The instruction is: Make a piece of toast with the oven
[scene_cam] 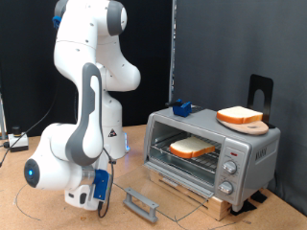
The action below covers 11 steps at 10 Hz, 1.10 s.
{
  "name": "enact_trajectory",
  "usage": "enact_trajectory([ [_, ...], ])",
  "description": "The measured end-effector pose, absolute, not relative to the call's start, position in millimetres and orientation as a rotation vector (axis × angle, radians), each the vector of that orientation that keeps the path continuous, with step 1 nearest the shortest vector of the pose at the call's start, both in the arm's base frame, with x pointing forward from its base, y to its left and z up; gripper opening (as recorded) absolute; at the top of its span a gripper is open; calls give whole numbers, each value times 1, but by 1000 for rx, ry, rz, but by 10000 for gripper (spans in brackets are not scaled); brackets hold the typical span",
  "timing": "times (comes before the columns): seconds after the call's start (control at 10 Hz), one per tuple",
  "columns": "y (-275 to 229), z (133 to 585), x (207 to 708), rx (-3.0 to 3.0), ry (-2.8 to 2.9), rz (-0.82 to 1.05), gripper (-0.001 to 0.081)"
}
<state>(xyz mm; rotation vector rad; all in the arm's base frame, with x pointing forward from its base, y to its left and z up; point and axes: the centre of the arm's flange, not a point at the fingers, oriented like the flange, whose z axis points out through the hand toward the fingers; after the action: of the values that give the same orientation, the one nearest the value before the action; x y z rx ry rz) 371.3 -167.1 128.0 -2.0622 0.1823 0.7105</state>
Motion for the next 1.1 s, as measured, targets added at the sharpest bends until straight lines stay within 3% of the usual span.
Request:
enact_trajectory([
  [1.1, -136, 206, 365, -1940, 45, 671, 809],
])
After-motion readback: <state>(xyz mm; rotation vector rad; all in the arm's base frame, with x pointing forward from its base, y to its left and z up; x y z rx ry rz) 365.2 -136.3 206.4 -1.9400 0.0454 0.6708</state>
